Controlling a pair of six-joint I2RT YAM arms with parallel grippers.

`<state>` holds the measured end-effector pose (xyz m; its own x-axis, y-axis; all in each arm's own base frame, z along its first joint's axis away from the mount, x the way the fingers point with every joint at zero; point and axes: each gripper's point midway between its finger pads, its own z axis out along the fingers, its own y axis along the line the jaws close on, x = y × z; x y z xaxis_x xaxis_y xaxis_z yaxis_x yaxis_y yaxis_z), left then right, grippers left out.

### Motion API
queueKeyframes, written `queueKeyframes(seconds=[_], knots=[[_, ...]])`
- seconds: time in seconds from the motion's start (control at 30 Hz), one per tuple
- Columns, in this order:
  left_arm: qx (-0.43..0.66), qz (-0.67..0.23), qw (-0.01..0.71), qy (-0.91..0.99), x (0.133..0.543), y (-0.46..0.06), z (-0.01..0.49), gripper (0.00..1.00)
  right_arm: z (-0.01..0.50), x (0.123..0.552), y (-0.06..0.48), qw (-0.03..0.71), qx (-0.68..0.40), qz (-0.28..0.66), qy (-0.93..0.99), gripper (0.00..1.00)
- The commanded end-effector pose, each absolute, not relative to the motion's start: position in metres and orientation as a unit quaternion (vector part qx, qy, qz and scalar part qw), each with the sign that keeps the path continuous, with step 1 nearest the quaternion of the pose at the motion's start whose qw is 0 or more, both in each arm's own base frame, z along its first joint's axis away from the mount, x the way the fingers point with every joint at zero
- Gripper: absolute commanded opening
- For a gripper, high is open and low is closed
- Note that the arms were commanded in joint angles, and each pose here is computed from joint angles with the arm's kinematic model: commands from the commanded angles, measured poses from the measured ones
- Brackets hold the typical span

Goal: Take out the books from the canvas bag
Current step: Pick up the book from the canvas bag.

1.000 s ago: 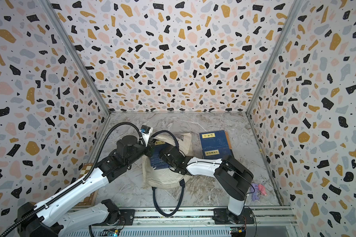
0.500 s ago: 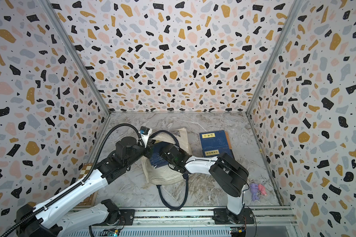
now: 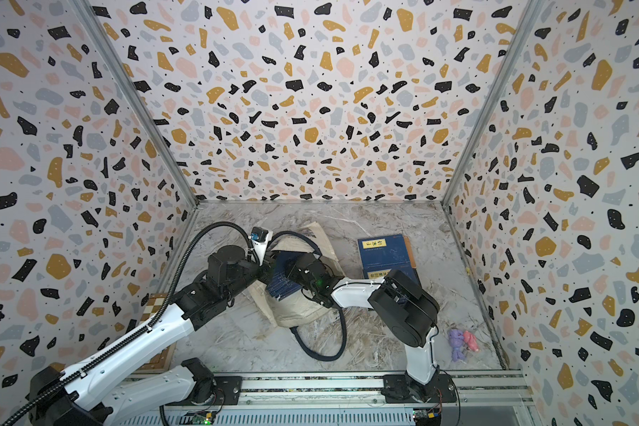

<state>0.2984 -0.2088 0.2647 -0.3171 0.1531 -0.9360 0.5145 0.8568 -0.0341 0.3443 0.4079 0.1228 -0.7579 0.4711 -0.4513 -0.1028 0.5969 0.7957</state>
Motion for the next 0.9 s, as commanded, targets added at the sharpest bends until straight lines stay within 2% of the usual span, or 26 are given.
queueKeyframes(seconds=[0.0,0.13,0.27,0.43,0.57,0.87], knots=[[0.213,-0.204,0.601,0.742,0.297,-0.219,0.31,0.0,0.194,0.361,0.42,0.379,0.082,0.501,0.774,0.41],[0.212,-0.201,0.602,0.743,0.297,-0.218,0.31,0.0,0.189,0.361,0.414,0.369,0.086,0.485,0.788,0.41],[0.213,-0.191,0.599,0.748,0.299,-0.216,0.309,0.0,0.164,0.349,0.394,0.354,0.105,0.434,0.822,0.54],[0.209,-0.187,0.601,0.748,0.299,-0.214,0.311,0.0,0.138,0.326,0.385,0.32,0.112,0.432,0.836,0.59],[0.209,-0.188,0.601,0.749,0.299,-0.214,0.31,0.0,0.126,0.32,0.388,0.312,0.113,0.426,0.842,0.6],[0.218,-0.193,0.603,0.743,0.296,-0.217,0.311,0.0,0.113,0.342,0.399,0.304,0.119,0.419,0.847,0.56]])
